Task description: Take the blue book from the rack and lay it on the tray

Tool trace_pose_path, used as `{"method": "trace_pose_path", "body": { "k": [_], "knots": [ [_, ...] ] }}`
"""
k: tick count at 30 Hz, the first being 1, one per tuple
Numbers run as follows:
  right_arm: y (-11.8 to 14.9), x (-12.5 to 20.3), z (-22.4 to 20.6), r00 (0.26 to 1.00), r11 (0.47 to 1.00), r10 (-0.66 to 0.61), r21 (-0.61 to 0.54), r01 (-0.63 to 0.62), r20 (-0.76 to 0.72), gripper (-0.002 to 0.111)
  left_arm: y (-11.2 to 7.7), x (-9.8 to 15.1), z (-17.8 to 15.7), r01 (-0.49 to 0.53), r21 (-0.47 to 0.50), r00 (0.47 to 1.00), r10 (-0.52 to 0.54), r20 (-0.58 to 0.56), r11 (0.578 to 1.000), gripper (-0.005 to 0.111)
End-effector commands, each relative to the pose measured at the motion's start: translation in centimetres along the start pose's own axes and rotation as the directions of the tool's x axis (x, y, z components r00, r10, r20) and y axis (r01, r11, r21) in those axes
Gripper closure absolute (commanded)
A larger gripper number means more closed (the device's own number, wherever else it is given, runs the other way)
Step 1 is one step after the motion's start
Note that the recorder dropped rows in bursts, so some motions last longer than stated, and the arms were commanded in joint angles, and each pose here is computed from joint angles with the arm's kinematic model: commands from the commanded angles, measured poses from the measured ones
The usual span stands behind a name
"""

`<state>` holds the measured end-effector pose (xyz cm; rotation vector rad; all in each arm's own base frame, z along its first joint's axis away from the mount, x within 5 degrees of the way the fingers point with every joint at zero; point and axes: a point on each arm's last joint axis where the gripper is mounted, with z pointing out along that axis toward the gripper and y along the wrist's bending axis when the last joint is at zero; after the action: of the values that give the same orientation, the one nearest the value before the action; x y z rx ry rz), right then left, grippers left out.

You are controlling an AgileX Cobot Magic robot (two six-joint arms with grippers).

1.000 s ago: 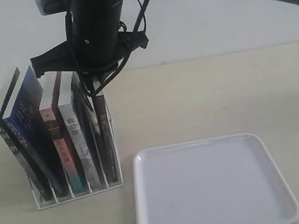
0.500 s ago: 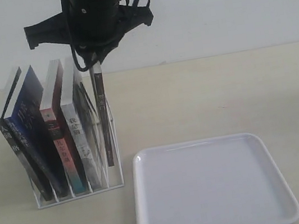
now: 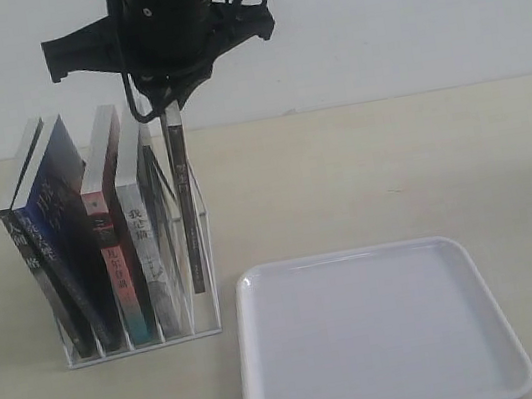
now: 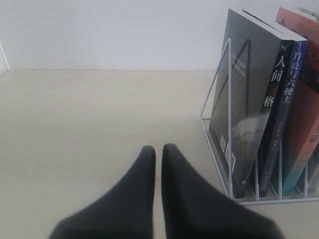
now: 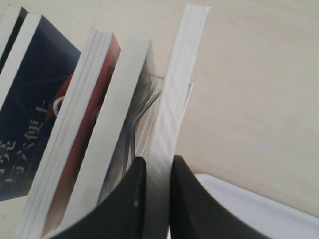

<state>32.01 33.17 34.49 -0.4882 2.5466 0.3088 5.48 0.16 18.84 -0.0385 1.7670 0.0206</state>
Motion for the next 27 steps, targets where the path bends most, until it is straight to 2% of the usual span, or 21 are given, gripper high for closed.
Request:
{"method": "trace_pose_path", "body": {
  "k": [1, 2, 3, 5, 9, 13, 19, 25, 27],
  "knots": [
    [0.2, -0.4, 0.2, 0.999, 1.000, 0.003, -0.015, -0.003, 0.033, 0.087, 0.0, 0.0, 0.0, 0.001, -0.001, 1.000, -0.001, 0.007, 1.000, 0.103],
    [0.3, -0.4, 0.4, 1.000, 1.000, 0.003, -0.014, -0.002, 0.030, 0.076, 0.0, 0.0, 0.0, 0.001, -0.001, 1.000, -0.001, 0.007, 1.000, 0.103],
    [0.3, -0.3, 0.5, 1.000, 1.000, 0.005, -0.013, -0.005, 0.028, 0.058, 0.0, 0.0, 0.0, 0.001, -0.001, 1.000, -0.001, 0.007, 1.000, 0.103],
    [0.2, -0.4, 0.5, 1.000, 1.000, 0.007, -0.011, -0.006, 0.029, 0.046, 0.0, 0.0, 0.0, 0.001, -0.001, 1.000, -0.001, 0.007, 1.000, 0.103],
    [0.6, -0.5, -0.7, 1.000, 1.000, 0.004, -0.023, -0.003, 0.021, 0.047, 0.0, 0.0, 0.0, 0.001, -0.001, 1.000, -0.001, 0.007, 1.000, 0.103],
    [1.7, -0.8, -2.1, 0.999, 0.990, 0.041, -0.135, -0.038, 0.016, 0.047, 0.0, 0.0, 0.0, 0.001, -0.001, 1.000, -0.001, 0.007, 1.000, 0.103],
    [3.1, -0.1, -1.8, 1.000, 0.980, -0.021, -0.196, 0.018, -0.012, 0.064, 0.0, 0.0, 0.0, 0.001, -0.001, 1.000, -0.001, 0.007, 1.000, 0.103],
    [4.0, 0.2, -1.9, 0.999, 0.977, -0.048, -0.207, 0.047, -0.002, 0.056, 0.0, 0.0, 0.0, 0.001, -0.001, 1.000, -0.001, 0.007, 1.000, 0.103],
    [4.0, 0.2, -1.8, 0.999, 0.977, -0.044, -0.208, 0.041, -0.007, 0.057, 0.0, 0.0, 0.0, 0.001, -0.001, 1.000, -0.001, 0.007, 1.000, 0.103]
  ]
}}
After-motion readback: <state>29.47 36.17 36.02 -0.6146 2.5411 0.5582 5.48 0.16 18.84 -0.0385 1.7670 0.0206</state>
